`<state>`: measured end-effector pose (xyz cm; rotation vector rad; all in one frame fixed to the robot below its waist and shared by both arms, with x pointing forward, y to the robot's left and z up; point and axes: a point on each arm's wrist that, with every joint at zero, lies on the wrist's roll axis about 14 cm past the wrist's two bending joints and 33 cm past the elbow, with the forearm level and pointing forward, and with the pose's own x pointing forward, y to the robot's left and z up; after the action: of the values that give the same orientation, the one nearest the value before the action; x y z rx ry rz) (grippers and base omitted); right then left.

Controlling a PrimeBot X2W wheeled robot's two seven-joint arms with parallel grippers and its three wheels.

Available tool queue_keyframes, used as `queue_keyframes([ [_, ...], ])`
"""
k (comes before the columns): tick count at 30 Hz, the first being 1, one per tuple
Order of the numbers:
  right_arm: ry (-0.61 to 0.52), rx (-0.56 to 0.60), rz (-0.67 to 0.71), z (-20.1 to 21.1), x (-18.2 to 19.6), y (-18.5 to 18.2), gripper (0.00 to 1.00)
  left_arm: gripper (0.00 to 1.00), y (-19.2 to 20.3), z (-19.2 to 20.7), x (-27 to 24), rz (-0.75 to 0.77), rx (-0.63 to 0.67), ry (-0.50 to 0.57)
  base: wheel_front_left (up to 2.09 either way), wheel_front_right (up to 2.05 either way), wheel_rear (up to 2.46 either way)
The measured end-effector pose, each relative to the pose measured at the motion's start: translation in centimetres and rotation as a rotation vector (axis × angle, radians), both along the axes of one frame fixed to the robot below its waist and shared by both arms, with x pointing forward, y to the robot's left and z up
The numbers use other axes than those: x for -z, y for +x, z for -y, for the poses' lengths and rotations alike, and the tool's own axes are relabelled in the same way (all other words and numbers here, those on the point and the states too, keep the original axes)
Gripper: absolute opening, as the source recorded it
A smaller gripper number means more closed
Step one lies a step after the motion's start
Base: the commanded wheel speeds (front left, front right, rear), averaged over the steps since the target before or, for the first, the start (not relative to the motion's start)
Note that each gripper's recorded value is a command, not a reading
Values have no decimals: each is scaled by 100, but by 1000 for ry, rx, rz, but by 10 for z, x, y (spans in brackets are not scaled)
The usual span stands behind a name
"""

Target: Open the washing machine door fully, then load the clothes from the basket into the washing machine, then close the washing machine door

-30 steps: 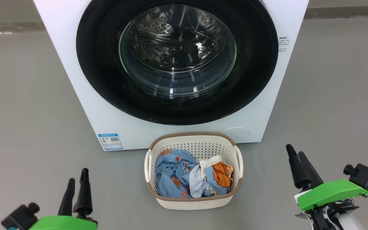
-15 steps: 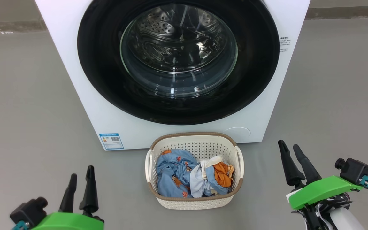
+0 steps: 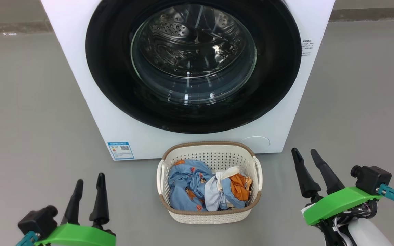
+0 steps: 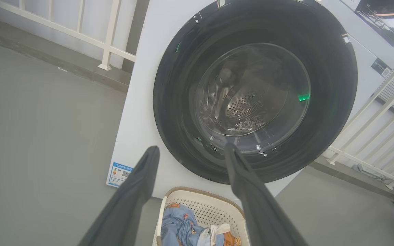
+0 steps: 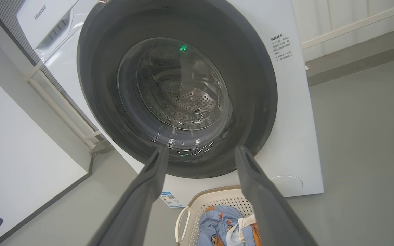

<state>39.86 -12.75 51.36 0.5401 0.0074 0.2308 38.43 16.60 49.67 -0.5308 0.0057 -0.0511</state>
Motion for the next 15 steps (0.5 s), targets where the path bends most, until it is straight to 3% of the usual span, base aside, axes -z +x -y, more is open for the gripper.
queue_keyframes([
  [15, -138, -48, 65, -13, -5, -1, 100, 100, 2, 8, -10, 61, 28, 141, 0, 0, 0],
])
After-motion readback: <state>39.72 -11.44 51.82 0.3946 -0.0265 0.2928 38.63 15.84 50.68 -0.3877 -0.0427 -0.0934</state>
